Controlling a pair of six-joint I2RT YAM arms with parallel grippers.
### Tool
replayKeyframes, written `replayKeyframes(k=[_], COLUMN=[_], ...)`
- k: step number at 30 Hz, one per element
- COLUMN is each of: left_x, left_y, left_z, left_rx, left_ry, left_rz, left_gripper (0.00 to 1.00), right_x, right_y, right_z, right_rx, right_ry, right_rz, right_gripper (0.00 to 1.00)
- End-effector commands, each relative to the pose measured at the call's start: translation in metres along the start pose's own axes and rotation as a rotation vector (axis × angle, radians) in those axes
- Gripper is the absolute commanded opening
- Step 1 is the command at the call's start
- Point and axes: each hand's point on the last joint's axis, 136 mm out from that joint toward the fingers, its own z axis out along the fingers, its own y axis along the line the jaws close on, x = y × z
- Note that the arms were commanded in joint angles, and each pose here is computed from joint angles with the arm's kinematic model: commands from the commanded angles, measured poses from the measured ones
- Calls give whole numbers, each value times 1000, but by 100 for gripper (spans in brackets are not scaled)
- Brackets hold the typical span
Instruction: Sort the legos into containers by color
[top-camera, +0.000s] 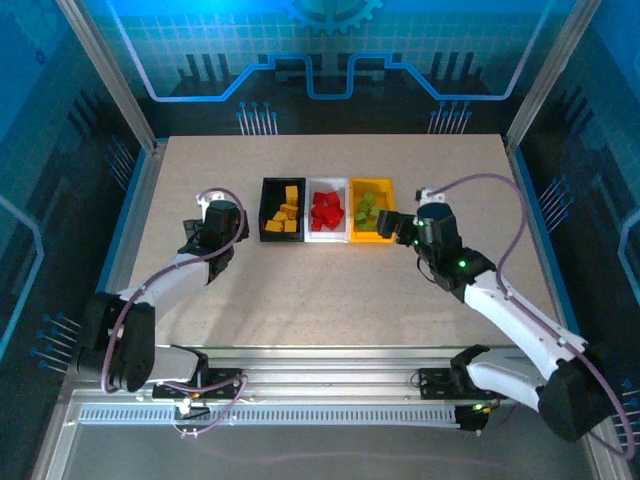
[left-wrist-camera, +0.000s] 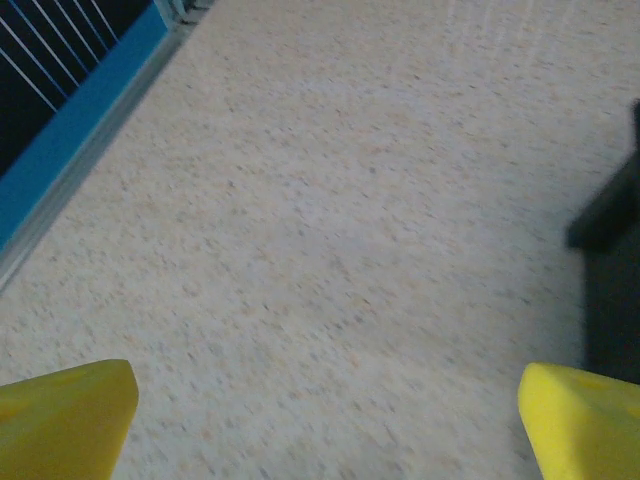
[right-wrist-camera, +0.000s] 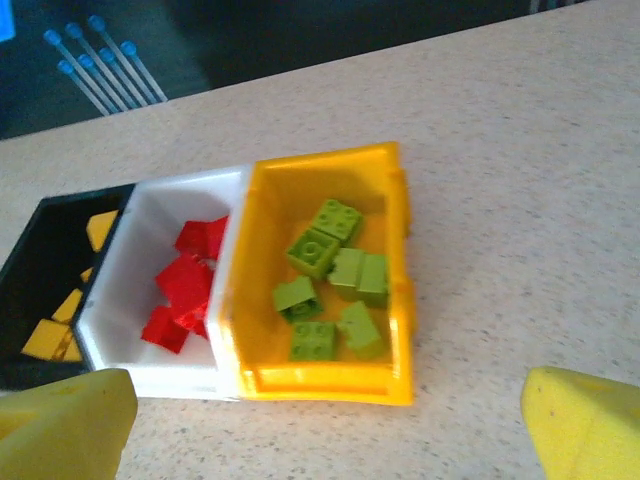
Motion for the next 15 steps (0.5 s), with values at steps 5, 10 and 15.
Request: replayKeyframes(k=[5, 10, 15], left_x=[-4, 10, 20], left_y=[5, -16, -19], left_z=[18, 25, 28], left_rx=[101, 218, 344], left_ry=[-200, -236, -211], left_rz=[-18, 12, -31], left_gripper=[99, 99, 99], right_x=[-12, -17, -12], right_y=[-59, -63, -101], right_z=[-21, -19, 1], right_rx=[132, 108, 267], right_ry=[-127, -178, -173], right_rz=[92, -117, -235], right_gripper=[100, 100, 100])
